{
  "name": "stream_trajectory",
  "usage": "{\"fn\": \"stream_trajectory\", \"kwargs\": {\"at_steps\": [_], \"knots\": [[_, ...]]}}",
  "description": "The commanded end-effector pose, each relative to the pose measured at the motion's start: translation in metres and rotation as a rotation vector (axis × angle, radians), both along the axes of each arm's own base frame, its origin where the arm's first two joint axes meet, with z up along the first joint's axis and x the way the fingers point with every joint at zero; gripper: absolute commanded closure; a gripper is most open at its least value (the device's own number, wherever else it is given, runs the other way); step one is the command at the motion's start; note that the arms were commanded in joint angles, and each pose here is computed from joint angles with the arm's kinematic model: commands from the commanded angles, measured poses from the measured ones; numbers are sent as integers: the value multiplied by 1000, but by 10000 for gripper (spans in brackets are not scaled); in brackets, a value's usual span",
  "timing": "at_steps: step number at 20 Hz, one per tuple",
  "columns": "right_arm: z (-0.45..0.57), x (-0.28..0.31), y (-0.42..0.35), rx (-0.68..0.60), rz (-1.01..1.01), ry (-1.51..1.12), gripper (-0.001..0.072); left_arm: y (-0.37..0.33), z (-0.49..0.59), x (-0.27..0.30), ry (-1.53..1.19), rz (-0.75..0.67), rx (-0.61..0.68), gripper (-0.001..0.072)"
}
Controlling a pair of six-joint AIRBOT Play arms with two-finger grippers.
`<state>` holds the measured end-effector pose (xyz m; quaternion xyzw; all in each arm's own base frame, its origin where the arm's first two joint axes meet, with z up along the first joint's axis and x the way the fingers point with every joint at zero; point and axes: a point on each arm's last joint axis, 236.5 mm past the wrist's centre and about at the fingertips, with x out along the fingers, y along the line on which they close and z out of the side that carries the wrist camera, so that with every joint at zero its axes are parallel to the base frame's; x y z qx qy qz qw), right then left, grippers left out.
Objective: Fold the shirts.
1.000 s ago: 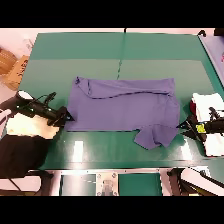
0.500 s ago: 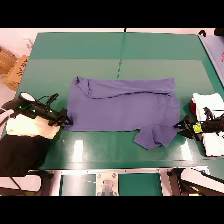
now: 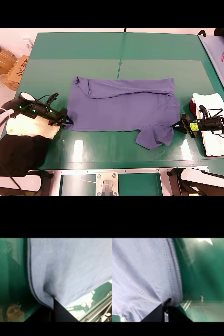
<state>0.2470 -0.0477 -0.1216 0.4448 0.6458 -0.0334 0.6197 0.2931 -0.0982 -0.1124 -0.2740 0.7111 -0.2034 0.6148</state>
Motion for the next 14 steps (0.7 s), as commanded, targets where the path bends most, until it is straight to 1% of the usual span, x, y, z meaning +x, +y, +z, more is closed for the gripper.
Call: {"fn": "stream_trajectory", "kwargs": {"at_steps": [1,4,6,8,9,11,13,14], "knots": [[8,16,-11,-30,11,-56,689,0,3,4,-11,-3,-2,687],[28,30,-8,2,35,-117,690,2,12,15,-44,-8,-1,688],[53,49,-4,29,22,-205,690,-1,31,27,-86,-16,-19,689],[104,80,-2,44,9,-376,690,-9,80,54,-225,-18,-67,690],[139,97,-4,32,0,-482,690,-13,120,71,-336,-8,-87,689],[236,128,-9,-35,-11,-746,690,-19,225,97,-620,0,-111,689],[351,136,-7,-163,6,-1031,689,-22,346,101,-949,-5,-89,688],[412,130,-3,-256,9,-1174,689,-23,406,93,-1112,-3,-65,688]]}}
